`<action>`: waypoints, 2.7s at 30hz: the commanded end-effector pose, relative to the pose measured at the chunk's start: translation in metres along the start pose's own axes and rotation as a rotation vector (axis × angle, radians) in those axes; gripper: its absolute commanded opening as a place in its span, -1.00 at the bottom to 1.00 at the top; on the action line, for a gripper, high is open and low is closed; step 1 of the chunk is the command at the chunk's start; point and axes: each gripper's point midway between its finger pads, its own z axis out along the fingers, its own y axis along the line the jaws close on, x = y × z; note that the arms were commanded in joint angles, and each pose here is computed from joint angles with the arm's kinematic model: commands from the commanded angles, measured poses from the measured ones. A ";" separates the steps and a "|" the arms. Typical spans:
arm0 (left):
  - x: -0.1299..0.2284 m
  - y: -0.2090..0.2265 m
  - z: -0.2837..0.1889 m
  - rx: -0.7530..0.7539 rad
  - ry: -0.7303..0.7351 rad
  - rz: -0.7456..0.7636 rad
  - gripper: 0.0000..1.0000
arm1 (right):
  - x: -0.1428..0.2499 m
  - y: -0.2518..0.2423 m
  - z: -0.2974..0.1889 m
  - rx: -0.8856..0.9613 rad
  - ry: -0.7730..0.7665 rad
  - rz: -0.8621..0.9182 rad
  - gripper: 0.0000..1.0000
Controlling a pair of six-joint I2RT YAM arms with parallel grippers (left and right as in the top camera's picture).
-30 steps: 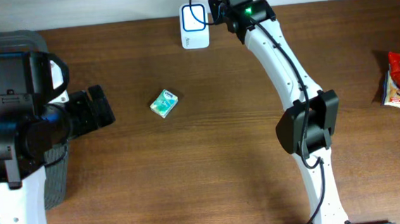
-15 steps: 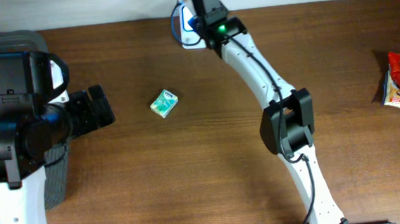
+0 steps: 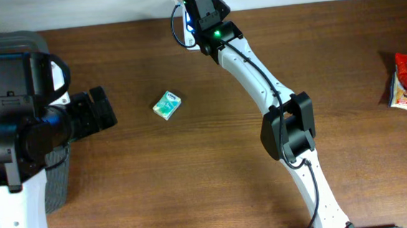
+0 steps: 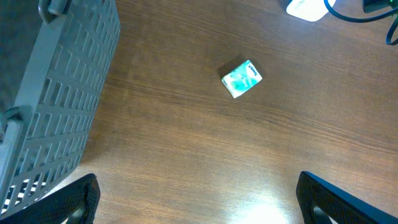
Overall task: Scan the item barcode
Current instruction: 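Hold the orange tissue pack in front of the scanner, then carry the orange pack right and drop it on the bag pile, then reach the right gripper to the green tissue pack and grasp it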
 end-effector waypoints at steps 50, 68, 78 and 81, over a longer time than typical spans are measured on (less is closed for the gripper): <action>-0.001 0.000 -0.002 0.003 -0.007 -0.003 0.98 | 0.474 -0.294 -0.176 0.547 1.048 1.417 0.97; -0.001 0.000 -0.002 0.004 -0.007 -0.003 0.98 | 0.123 0.055 -0.145 -0.996 0.656 0.916 0.72; -0.001 0.000 -0.002 0.003 -0.007 -0.003 0.98 | 0.081 0.217 -0.146 -0.858 0.860 1.181 0.57; -0.001 0.000 -0.002 0.003 -0.007 -0.003 0.98 | 0.084 0.226 -0.146 -0.746 0.867 1.204 0.43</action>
